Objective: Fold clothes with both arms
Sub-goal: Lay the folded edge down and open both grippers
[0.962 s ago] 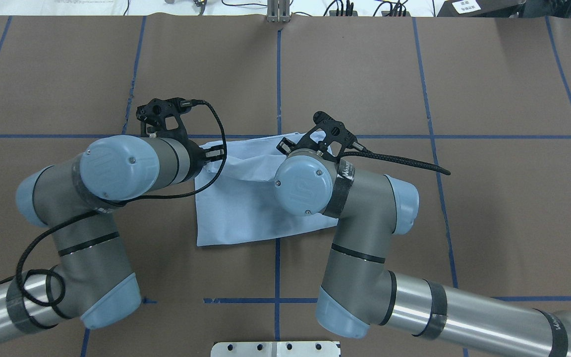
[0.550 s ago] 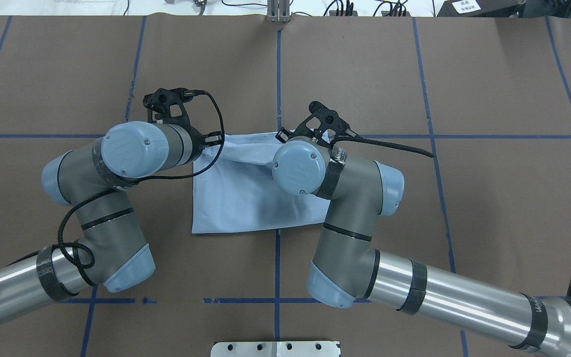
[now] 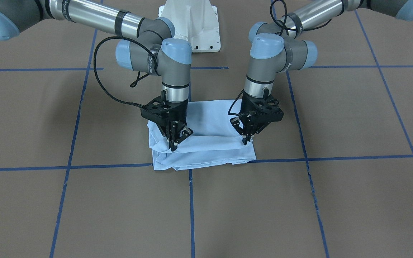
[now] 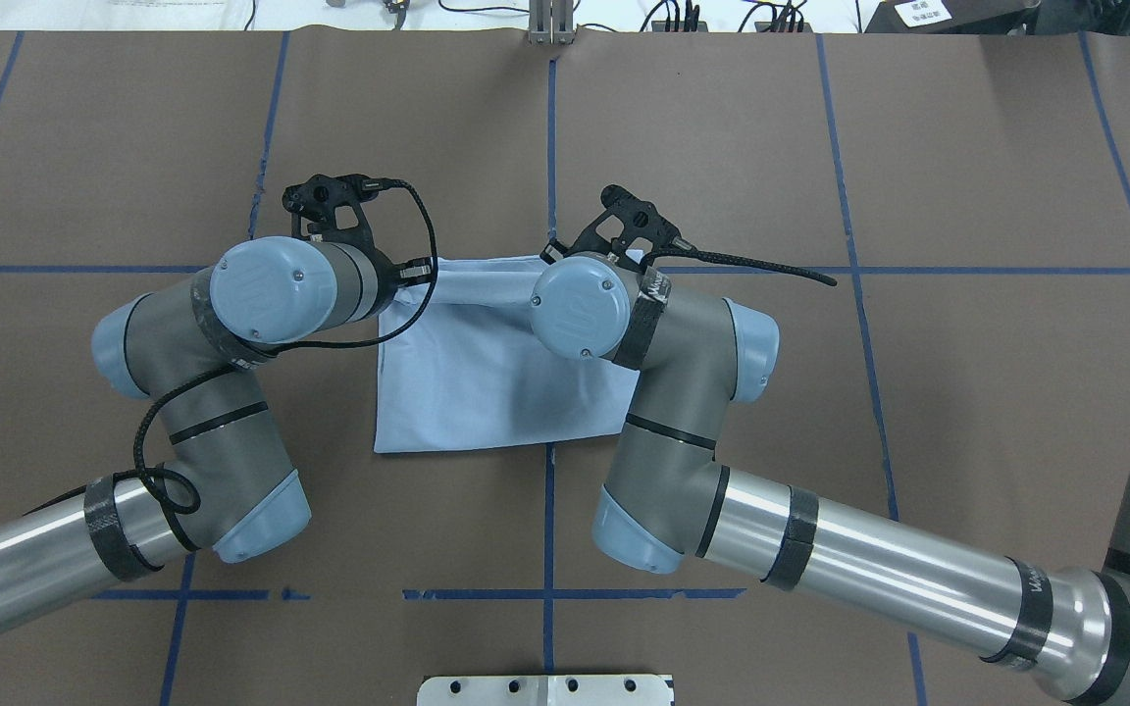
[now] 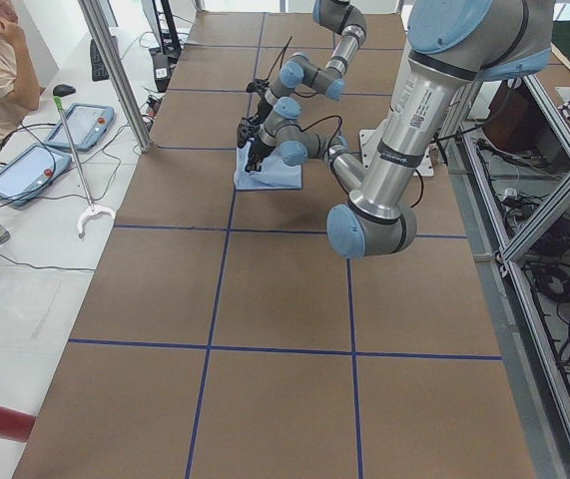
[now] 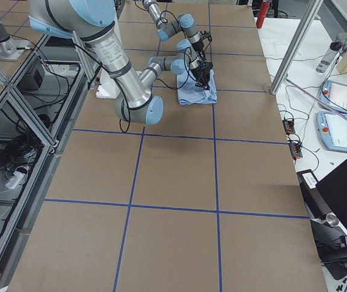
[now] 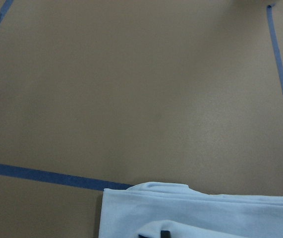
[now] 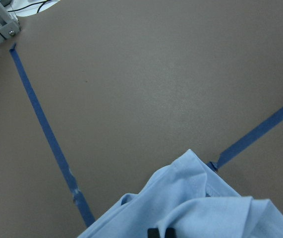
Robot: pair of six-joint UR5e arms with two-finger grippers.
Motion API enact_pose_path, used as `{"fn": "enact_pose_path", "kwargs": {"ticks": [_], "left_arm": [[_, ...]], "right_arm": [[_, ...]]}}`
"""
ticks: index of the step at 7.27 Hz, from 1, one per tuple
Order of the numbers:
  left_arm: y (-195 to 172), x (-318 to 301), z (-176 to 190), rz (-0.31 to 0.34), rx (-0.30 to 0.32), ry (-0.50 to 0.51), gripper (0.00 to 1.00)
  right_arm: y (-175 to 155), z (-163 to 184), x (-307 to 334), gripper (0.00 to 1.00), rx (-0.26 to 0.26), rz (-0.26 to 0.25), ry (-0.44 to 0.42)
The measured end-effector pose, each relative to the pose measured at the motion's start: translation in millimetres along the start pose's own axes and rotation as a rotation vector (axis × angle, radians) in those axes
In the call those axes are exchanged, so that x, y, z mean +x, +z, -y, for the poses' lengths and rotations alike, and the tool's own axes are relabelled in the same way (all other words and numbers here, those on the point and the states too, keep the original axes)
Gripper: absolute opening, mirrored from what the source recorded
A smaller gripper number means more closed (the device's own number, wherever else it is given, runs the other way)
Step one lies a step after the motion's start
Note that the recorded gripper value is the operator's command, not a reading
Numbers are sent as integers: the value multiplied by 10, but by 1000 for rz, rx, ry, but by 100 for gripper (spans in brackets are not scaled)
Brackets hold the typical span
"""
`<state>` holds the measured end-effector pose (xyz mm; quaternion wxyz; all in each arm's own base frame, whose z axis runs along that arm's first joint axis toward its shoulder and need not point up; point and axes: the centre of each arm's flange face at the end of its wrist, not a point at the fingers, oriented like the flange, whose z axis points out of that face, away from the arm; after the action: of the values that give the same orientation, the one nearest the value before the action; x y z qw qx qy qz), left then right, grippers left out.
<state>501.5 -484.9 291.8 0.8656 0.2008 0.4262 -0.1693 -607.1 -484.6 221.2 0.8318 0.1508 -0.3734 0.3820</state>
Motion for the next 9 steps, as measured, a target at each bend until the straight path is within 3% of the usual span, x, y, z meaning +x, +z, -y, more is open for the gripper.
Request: {"fn": "enact_pose_path", "kwargs": {"ticks": [2,4,9], "left_arm": [[-53,9,12,-17,-3,48,100],[-161,19,9,-71,-26,102,100],[-184,8,3,-91,-34,112,100]], "right_arm": [[-6,111,-65,100,-10,3,-138],[-98,85,-108,100,-53,17,-278],[-51,-593,180,100,-73,9,-586]]}}
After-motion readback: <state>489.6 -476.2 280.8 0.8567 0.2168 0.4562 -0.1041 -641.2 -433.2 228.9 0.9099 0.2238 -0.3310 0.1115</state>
